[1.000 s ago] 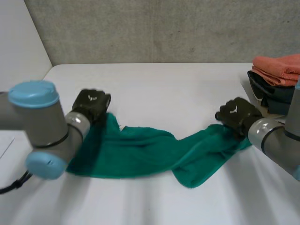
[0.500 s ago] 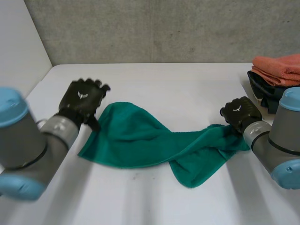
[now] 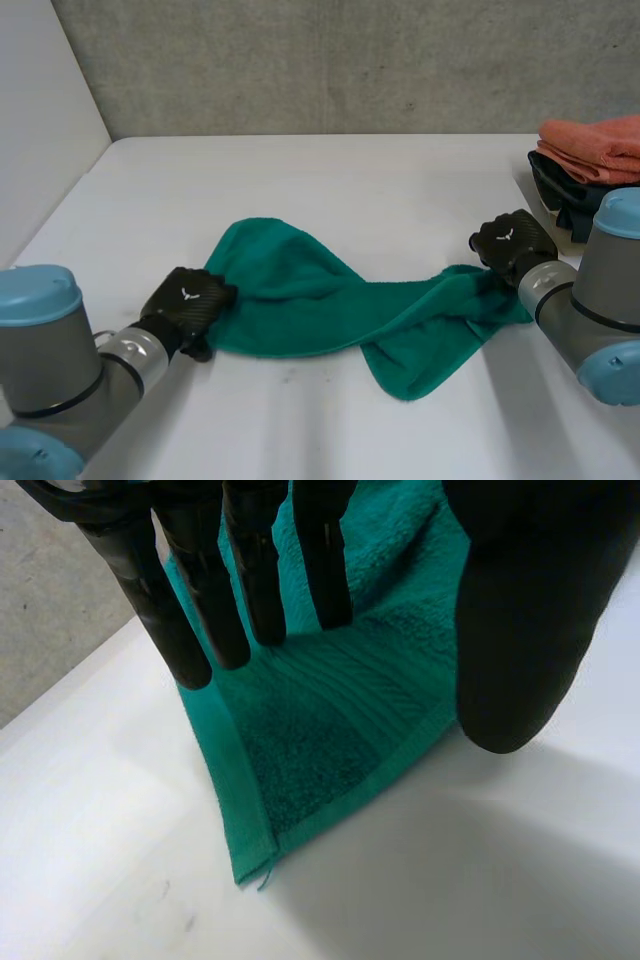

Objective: Fold the laundry.

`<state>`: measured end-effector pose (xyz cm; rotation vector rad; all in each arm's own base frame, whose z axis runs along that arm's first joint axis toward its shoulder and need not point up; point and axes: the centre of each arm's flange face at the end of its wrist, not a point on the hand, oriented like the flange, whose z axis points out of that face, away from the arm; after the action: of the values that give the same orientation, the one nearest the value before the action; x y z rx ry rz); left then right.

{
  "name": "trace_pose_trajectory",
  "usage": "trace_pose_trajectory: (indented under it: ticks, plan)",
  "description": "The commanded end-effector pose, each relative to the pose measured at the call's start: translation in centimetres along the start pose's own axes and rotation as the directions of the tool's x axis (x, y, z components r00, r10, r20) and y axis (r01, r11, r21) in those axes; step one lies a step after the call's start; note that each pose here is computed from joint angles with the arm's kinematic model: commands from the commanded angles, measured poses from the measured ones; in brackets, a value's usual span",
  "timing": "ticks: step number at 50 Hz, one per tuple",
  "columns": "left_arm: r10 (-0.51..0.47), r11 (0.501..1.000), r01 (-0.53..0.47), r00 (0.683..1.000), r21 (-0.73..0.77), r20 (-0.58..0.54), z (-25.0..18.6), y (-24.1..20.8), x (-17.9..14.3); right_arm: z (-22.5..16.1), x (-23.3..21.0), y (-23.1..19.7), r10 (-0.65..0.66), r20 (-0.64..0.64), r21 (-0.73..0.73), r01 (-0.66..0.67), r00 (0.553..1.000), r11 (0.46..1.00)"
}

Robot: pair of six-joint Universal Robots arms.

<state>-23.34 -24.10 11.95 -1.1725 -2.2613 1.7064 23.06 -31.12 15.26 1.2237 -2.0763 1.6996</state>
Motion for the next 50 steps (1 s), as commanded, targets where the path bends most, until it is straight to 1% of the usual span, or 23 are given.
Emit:
trace_pose_trajectory:
  ticks: [1,8,12,15,16,19,20,21,23,24,25,28,29,33,36,41,44,45,46,50]
  plan:
    - [0.008,1.0,-0.008,1.0,0.028,-0.015,2.3,0.4,0.2,-0.2,-0.1,0.3,0.002,0.004,-0.01,-0.002,1.0,1.0]
    - [0.022,0.996,-0.024,0.999,0.082,0.025,2.7,-1.4,-0.5,-0.5,0.0,0.3,0.002,0.002,-0.015,-0.002,1.0,1.0]
    - [0.03,0.988,-0.04,0.997,0.148,0.065,1.2,-4.0,-0.9,-1.4,0.6,-0.5,-0.015,-0.006,-0.002,0.015,1.0,1.0]
    - [0.035,0.984,-0.05,0.996,0.172,0.085,0.2,-5.0,-0.9,-2.8,0.8,-1.0,-0.023,0.025,-0.025,0.024,0.999,0.999]
    - [0.035,0.984,-0.05,0.996,0.172,0.087,-0.1,-5.1,-0.9,-3.2,0.7,-1.0,-0.026,0.042,-0.038,0.028,0.999,0.999]
    - [0.034,0.984,-0.05,0.995,0.173,0.096,-0.6,-5.3,-1.1,-5.4,-0.8,-0.6,-0.041,0.19,-0.102,0.061,0.981,0.993]
    - [0.034,0.984,-0.05,0.995,0.173,0.096,-0.7,-5.3,-1.1,-6.1,-1.3,-0.4,-0.046,0.241,-0.122,0.077,0.97,0.99]
    - [0.034,0.983,-0.05,0.995,0.174,0.098,-0.8,-5.3,-1.1,-7.1,-1.8,-0.3,-0.058,0.329,-0.144,0.111,0.943,0.983]
    - [0.034,0.983,-0.052,0.994,0.178,0.1,-0.9,-5.5,-1.2,-7.8,-1.6,-0.5,-0.06,0.368,-0.153,0.124,0.928,0.98]
    - [0.034,0.983,-0.052,0.994,0.178,0.1,-1.0,-5.5,-1.2,-7.8,-1.4,-0.9,-0.059,0.37,-0.142,0.119,0.927,0.983]
    - [0.034,0.983,-0.051,0.995,0.175,0.099,-1.0,-5.5,-1.2,-7.5,-0.6,-1.7,-0.048,0.329,-0.113,0.09,0.943,0.99]
    - [0.029,0.984,-0.046,0.995,0.174,0.099,-1.0,-5.5,-1.2,-6.8,0.9,-3.0,-0.012,0.24,-0.06,0.028,0.971,0.998]
    - [0.029,0.984,-0.046,0.995,0.174,0.099,-1.0,-5.5,-1.2,-6.4,2.1,-3.6,0.021,0.185,-0.032,-0.015,0.982,0.999]
    - [0.024,0.984,-0.042,0.995,0.175,0.099,-1.0,-5.5,-1.2,-5.6,4.9,-3.6,0.094,0.098,-0.019,-0.093,0.991,0.996]
    - [0.025,0.983,-0.041,0.995,0.177,0.095,-1.0,-5.6,-1.1,-5.4,6.1,-3.8,0.104,0.067,-0.013,-0.103,0.992,0.995]
    - [0.026,0.982,-0.043,0.995,0.184,0.097,-1.2,-5.8,-1.1,-4.9,6.6,-4.4,0.087,0.062,0.013,-0.088,0.994,0.996]
    - [0.026,0.982,-0.044,0.995,0.186,0.098,-1.3,-5.9,-1.2,-3.9,6.5,-4.2,0.04,0.087,-0.001,-0.04,0.995,0.999]
    - [0.024,0.982,-0.042,0.995,0.185,0.099,-1.4,-6.0,-1.2,-3.5,6.3,-3.8,0.021,0.109,-0.021,-0.019,0.994,1.0]
    - [0.024,0.982,-0.042,0.995,0.186,0.097,-1.4,-6.0,-1.2,-2.7,5.7,-2.8,-0.018,0.165,-0.072,0.03,0.986,0.997]
    - [0.025,0.983,-0.042,0.995,0.179,0.094,-1.6,-6.1,-1.2,-1.3,4.6,-1.1,-0.106,0.282,-0.146,0.152,0.954,0.977]
